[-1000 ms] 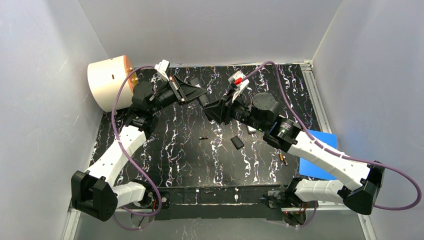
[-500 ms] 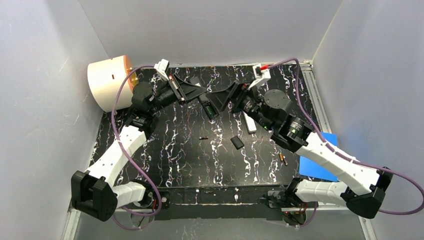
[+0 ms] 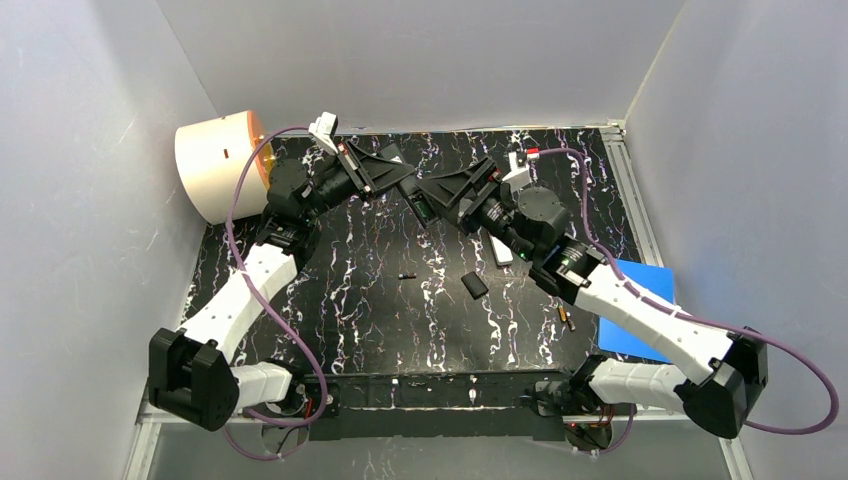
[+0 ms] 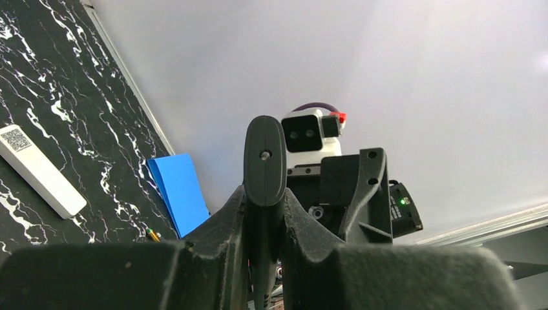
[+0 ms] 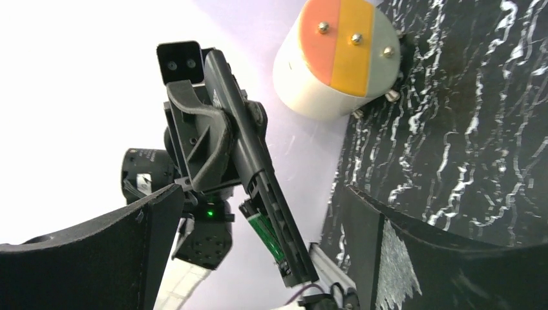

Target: Load the batteries into the remote control

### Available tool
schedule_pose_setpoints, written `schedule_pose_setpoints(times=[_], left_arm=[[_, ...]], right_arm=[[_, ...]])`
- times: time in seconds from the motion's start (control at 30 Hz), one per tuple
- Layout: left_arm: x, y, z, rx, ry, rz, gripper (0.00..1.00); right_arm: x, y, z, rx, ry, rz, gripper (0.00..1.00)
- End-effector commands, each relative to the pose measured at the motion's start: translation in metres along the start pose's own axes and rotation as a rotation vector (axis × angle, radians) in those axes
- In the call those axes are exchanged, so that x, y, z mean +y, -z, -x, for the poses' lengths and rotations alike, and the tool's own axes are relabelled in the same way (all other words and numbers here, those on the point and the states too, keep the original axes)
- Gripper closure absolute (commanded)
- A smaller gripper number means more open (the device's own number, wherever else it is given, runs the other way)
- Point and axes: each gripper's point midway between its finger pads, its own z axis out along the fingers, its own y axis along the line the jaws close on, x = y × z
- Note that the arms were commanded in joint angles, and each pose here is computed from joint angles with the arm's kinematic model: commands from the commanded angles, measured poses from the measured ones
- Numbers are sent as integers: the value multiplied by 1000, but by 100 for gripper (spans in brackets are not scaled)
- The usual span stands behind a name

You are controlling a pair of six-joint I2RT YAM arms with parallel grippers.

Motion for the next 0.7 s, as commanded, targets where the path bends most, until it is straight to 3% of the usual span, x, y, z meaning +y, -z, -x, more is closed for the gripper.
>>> schedule_pose_setpoints(times=[0.0, 0.23, 0.43, 0.67], left_arm=[[-30, -1, 10, -21, -53, -81, 100], [-28, -3, 10, -12, -56, -79, 100], [-28, -5, 10, -9, -56, -81, 100], [-27, -5, 10, -9, -56, -82, 100]], right_arm=[[41, -1, 7, 20, -110, 167, 2], [40, -11, 2, 77, -145, 154, 29], [38, -17, -9, 142, -121, 143, 32], [31, -17, -13, 153, -124, 128, 55]])
